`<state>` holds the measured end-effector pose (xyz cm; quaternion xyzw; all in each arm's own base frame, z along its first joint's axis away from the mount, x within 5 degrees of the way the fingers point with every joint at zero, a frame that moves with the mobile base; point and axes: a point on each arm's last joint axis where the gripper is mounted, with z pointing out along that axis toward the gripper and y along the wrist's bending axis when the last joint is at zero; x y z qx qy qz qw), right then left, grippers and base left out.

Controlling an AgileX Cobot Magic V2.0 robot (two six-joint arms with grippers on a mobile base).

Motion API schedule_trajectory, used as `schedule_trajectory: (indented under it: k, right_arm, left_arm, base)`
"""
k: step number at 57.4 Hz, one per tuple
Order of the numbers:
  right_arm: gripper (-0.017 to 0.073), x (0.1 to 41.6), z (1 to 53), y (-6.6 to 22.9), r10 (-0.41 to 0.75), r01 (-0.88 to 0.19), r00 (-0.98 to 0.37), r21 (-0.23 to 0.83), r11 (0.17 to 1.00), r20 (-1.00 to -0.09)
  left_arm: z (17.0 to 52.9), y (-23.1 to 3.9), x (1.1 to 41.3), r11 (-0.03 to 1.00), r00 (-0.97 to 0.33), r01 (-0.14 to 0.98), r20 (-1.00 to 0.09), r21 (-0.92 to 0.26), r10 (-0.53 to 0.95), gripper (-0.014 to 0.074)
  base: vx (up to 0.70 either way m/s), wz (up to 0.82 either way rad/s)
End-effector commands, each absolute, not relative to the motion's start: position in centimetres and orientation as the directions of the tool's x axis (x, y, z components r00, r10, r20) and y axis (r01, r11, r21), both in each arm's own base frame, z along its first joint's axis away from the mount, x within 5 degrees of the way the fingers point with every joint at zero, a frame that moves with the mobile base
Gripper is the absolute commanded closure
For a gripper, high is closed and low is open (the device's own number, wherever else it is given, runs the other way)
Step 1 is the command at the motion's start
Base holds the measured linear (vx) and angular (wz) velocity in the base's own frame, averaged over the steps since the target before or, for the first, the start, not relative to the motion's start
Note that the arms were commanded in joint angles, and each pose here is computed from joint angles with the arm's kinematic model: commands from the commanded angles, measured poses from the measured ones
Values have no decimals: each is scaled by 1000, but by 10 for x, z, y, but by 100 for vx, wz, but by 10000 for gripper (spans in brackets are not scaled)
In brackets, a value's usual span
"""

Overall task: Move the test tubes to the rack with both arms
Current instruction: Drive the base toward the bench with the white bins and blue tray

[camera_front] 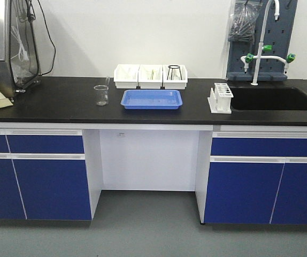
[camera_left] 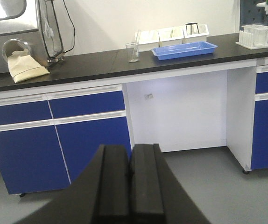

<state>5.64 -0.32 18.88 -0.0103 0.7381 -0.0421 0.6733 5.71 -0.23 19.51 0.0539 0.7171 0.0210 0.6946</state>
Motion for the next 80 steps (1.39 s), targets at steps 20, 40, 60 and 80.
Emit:
schedule_trajectory:
  k: [20, 40, 60, 80]
  right_arm:
    - [568, 57, 192, -3, -93, 40, -17, -93, 995, -996]
    - [568, 57, 192, -3, -93, 40, -17, -93, 995, -996]
    - [568, 57, 192, -3, -93, 40, -17, -93, 995, -996]
    - [568, 57, 193, -3, -93, 40, -13, -93, 995, -996]
  left_arm:
    - [211, -3, 57, 995, 62, 40, -994, 91, 89, 598]
    - [211, -3, 57, 995, 62, 40, -994, 91, 89, 598]
    - [211, -3, 57, 995, 62, 40, -994, 91, 89, 598]
    - [211, -3, 57, 995, 62, 40, -994, 91, 89, 598]
  base:
    - [22, -8]
    - [30, -2]
    - [35, -3]
    - [42, -2]
